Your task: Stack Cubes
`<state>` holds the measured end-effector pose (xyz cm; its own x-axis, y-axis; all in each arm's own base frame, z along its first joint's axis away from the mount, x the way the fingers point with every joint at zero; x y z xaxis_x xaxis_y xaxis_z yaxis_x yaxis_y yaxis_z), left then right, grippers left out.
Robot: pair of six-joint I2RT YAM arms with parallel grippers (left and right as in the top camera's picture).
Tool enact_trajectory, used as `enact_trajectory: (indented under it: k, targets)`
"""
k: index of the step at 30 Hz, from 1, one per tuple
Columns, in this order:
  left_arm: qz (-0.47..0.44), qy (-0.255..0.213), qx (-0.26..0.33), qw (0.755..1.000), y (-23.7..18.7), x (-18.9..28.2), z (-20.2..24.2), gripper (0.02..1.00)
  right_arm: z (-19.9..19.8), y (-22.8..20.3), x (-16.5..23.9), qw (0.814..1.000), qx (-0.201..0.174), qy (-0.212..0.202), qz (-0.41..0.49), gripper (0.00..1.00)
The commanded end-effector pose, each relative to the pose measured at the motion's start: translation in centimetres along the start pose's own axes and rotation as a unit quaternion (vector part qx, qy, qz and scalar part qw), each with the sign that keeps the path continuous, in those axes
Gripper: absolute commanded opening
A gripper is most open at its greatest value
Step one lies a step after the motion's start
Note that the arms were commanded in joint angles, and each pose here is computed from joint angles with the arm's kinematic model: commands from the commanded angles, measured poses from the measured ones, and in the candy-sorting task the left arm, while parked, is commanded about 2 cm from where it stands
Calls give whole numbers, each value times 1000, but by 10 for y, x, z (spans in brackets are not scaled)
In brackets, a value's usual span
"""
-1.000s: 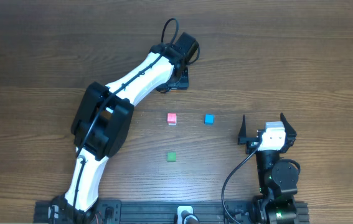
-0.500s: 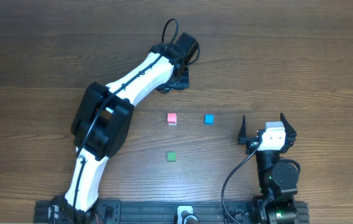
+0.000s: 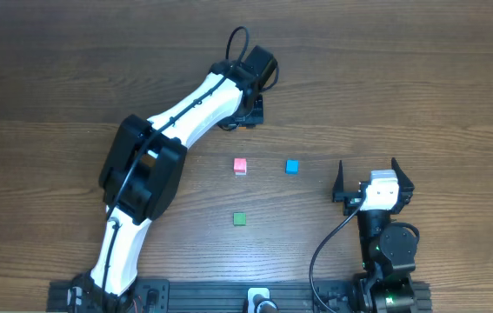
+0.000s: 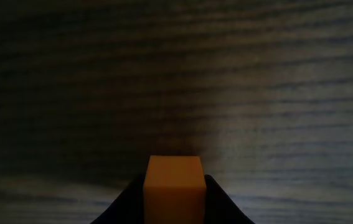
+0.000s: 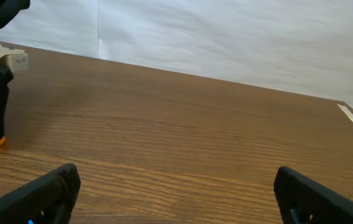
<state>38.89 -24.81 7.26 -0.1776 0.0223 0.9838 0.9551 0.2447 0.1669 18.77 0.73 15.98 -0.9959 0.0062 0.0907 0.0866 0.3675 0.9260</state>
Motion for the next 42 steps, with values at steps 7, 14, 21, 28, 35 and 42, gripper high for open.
enact_trajectory:
  k: [7, 14, 21, 28, 35, 42]
  targets:
    - [-33, -57, -13, 998, -16, 115, -2, 40, 0, -2, 0, 1000, -1, 0, 3, 993]
    - [-57, -85, -8, 995, -65, 175, 5, 38, 0, -2, 0, 1000, -1, 0, 3, 993]
    - [-55, -81, 21, 995, -117, 171, 42, 38, 0, -2, 0, 1000, -1, 0, 3, 993]
    - [-57, -46, 16, 997, -124, 151, 50, 40, 0, -2, 0, 1000, -1, 0, 3, 993]
    - [-53, -37, 14, 998, -119, 122, 34, 40, 0, -2, 0, 1000, -1, 0, 3, 991]
    - [-62, -36, 20, 997, -108, 100, 23, 42, 0, -2, 0, 1000, -1, 0, 3, 993]
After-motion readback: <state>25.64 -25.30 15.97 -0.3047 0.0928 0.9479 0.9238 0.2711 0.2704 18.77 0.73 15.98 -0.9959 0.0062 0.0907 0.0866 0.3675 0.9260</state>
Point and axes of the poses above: each gripper's point midway between its finger pads, its own x axis back along the fingers, its own z axis along the line the jaws close on, y = z × x, the point moved 6 cm from there along x, back along the fingers, and after that the axes turned 12 degrees about x, right-handed, at the moved point
